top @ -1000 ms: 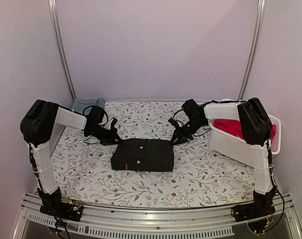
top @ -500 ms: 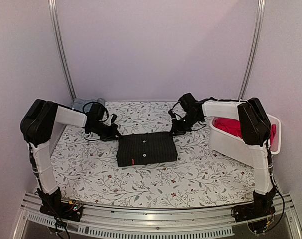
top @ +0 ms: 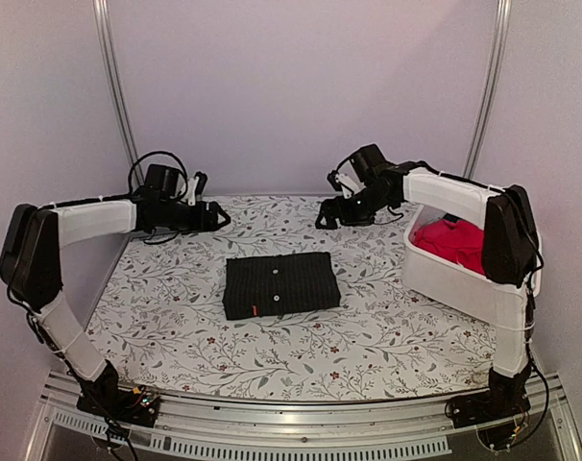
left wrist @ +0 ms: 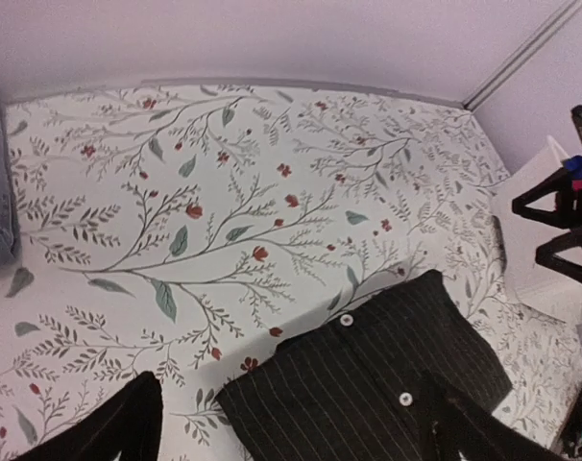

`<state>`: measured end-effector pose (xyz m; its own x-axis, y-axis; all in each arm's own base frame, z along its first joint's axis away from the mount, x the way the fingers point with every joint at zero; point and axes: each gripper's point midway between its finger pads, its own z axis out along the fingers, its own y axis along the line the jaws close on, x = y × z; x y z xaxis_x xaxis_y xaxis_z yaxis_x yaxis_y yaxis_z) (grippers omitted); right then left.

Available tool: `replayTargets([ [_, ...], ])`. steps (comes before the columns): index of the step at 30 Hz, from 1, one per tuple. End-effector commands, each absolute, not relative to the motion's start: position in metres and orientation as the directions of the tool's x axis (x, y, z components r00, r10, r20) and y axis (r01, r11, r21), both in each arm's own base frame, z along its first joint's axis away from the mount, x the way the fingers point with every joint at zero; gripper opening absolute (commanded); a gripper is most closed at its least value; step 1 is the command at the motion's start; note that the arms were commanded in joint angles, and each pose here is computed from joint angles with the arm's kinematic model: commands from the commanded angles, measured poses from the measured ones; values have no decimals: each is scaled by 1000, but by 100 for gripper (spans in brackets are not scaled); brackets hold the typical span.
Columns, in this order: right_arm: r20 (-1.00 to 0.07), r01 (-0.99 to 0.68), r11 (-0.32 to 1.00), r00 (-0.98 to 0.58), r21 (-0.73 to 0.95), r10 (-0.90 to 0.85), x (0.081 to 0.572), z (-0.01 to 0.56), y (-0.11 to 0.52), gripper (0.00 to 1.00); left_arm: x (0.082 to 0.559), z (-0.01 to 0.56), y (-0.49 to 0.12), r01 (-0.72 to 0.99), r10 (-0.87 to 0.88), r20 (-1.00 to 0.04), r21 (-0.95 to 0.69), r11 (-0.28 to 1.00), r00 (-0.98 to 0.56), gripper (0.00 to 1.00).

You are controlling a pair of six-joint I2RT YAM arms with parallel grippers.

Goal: Fold and stack the mixed laundry pile
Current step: Adjust the square-folded shirt at the center of the board.

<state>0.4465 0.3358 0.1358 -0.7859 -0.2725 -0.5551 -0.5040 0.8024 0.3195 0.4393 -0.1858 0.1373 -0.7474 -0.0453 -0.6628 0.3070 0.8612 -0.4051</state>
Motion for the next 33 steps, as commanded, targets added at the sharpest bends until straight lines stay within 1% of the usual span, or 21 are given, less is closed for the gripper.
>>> replayTargets([
  [1, -774, -592, 754, -606, 286, -182, 448, 268, 327, 99, 426, 256, -192, 487, -106, -851, -391, 781, -514, 99],
  [3, -814, -626, 720, -561, 298, -151, 444, 290, 326, 99, 414, 291, -192, 516, -194, -874, -427, 742, -444, 100],
  [5, -832, -629, 708, -545, 321, -108, 441, 303, 323, 99, 405, 301, -186, 488, -278, -855, -486, 725, -438, 100],
  [7, -822, -682, 618, -561, 392, -97, 428, 312, 330, 99, 390, 306, -198, 564, -273, -854, -502, 656, -443, 100],
  [10, -765, -746, 360, -633, 561, -121, 389, 311, 356, 99, 373, 276, -227, 556, -220, -790, -570, 605, -572, 100],
  [12, -687, -694, 246, -716, 677, -128, 364, 296, 371, 99, 354, 254, -252, 551, -184, -745, -614, 565, -642, 100],
  [13, -640, -653, 226, -756, 723, -138, 352, 284, 378, 99, 345, 244, -263, 548, -174, -720, -641, 537, -671, 100],
  [16, -549, -589, 223, -806, 777, -220, 317, 255, 405, 99, 316, 216, -292, 513, -155, -624, -739, 437, -766, 100],
  [19, -458, -537, 218, -827, 815, -325, 291, 214, 426, 99, 298, 192, -317, 466, -113, -549, -786, 407, -828, 100],
  [20, -416, -510, 239, -839, 826, -351, 287, 195, 430, 99, 292, 186, -322, 446, -103, -519, -807, 389, -849, 100],
  [24, -331, -450, 264, -858, 853, -392, 281, 153, 432, 99, 281, 163, -338, 380, -82, -424, -871, 311, -902, 100],
  [28, -262, -388, 263, -874, 883, -409, 278, 128, 435, 99, 284, 134, -344, 315, -76, -356, -892, 326, -931, 99],
  [30, -237, -371, 290, -882, 882, -408, 280, 112, 434, 99, 292, 119, -339, 277, -103, -331, -894, 352, -938, 100],
  [33, -159, -311, 374, -909, 873, -384, 290, 68, 419, 99, 302, 89, -324, 200, -139, -280, -887, 416, -950, 100],
])
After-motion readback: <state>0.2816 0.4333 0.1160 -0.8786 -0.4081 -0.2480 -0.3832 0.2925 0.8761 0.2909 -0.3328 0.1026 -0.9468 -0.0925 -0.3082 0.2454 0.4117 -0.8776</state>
